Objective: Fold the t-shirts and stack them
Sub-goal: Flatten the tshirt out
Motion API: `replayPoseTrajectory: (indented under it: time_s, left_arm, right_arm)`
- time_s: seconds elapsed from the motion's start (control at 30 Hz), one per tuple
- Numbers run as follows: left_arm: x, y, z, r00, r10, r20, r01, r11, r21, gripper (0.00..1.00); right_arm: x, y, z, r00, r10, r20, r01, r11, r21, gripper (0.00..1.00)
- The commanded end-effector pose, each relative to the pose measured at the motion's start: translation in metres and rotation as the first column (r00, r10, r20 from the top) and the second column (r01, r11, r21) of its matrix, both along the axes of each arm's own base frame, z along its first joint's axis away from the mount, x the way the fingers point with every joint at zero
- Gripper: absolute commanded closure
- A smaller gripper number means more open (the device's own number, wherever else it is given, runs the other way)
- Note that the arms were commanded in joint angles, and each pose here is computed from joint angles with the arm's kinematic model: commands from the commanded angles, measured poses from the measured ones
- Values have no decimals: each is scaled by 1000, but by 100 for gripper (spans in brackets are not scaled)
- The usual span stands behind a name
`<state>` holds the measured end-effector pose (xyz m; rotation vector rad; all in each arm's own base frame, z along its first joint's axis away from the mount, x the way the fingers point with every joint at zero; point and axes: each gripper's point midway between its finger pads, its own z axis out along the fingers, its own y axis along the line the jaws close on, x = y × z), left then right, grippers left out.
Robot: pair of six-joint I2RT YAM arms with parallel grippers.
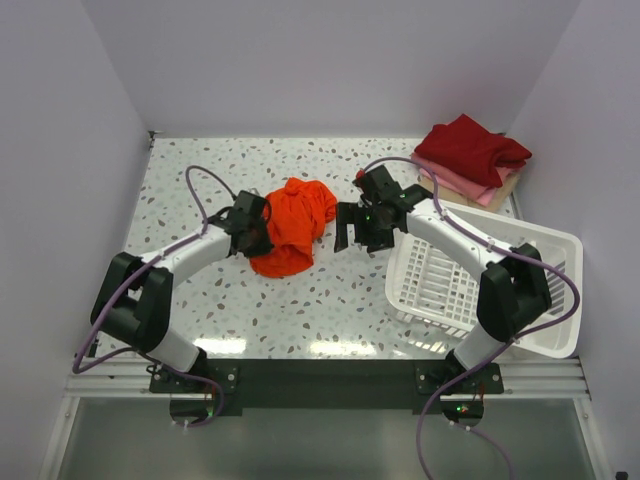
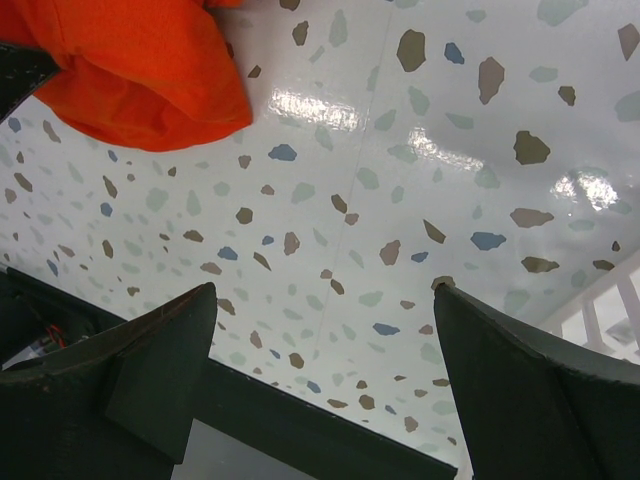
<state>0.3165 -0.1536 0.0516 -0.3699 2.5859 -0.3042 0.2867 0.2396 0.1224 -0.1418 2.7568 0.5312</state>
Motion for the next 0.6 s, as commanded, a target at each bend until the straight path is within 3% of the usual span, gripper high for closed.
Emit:
replayPoseTrajectory:
  time_s: [0.0, 0.2, 0.57]
  left_arm:
    - [22, -11, 41, 996, -4, 94, 7, 999, -37, 100]
    - [54, -19, 127, 968, 7, 250, 15, 996, -87, 100]
    - [82, -1, 207, 926, 74, 369, -18, 988, -154, 100]
  right_arm:
    - [-3, 5, 2, 1000, 22, -13, -22, 1000, 20, 8]
    - [4, 37, -4, 997, 73, -14, -72, 994, 87, 8]
    - [6, 99, -18, 988, 152, 3, -151, 980, 126, 11]
